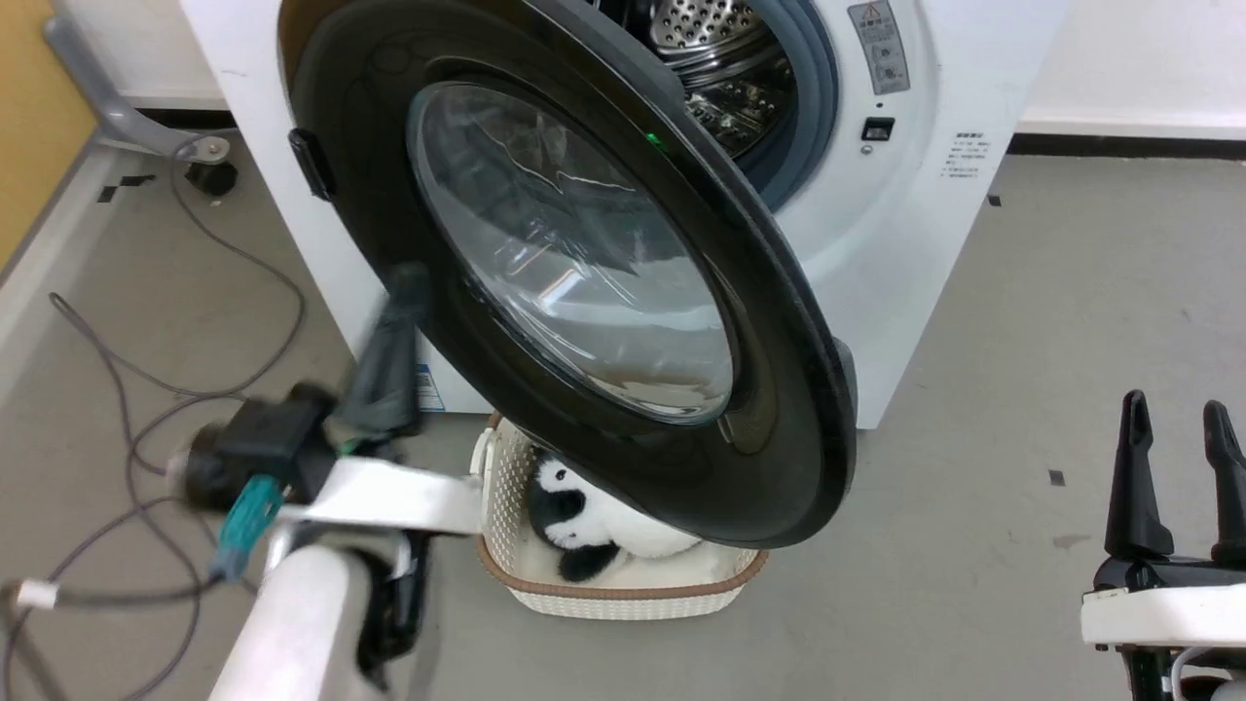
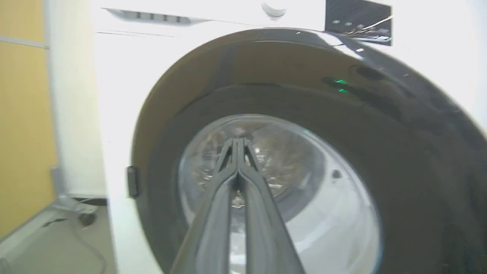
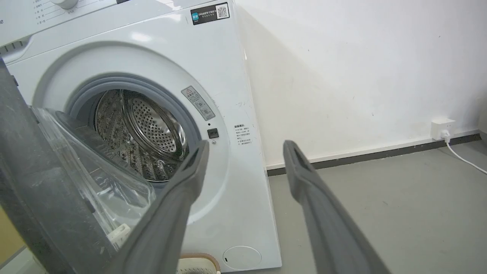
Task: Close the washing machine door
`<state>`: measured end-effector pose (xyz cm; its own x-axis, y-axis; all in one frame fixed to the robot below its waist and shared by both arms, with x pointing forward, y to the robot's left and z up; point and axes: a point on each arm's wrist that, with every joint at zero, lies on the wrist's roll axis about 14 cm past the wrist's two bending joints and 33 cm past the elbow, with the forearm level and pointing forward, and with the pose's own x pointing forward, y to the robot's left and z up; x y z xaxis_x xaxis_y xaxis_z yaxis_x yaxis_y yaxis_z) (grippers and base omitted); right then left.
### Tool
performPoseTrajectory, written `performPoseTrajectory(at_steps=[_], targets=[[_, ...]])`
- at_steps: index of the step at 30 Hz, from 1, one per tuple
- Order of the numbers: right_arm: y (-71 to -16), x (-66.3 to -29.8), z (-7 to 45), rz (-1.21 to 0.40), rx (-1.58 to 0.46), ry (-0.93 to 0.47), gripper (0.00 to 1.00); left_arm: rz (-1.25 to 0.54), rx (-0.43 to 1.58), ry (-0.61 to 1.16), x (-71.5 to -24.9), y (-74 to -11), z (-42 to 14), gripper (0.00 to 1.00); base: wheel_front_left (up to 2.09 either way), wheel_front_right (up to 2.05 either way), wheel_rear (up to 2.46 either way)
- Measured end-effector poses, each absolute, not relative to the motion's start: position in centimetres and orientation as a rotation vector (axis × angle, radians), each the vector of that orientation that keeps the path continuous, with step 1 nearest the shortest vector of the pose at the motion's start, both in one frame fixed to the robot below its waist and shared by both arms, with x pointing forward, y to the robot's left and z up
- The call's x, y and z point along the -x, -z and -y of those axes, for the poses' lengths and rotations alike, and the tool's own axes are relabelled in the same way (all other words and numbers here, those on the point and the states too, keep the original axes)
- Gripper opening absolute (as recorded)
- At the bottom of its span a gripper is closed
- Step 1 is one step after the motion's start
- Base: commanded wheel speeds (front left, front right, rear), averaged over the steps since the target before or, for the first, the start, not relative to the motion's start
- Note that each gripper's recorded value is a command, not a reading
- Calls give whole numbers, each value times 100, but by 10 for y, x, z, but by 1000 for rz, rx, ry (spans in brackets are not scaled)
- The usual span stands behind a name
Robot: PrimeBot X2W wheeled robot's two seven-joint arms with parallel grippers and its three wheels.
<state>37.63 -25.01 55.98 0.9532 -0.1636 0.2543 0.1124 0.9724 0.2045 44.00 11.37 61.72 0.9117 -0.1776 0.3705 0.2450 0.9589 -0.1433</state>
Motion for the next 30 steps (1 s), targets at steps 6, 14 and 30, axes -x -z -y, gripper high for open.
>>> performPoseTrajectory(at_steps=[6, 14, 30], targets=[[-558, -374, 243, 265, -186, 121, 100, 330, -24, -13, -420, -592, -166, 100, 0, 0, 0], [-566, -378, 221, 279, -150, 52, 100, 243, -56, -69, -394, -560, -188, 100, 0, 0, 0], [-738, -364, 136, 796, -291, -286, 0, 219, -65, -106, -379, -552, -201, 100, 0, 0, 0]])
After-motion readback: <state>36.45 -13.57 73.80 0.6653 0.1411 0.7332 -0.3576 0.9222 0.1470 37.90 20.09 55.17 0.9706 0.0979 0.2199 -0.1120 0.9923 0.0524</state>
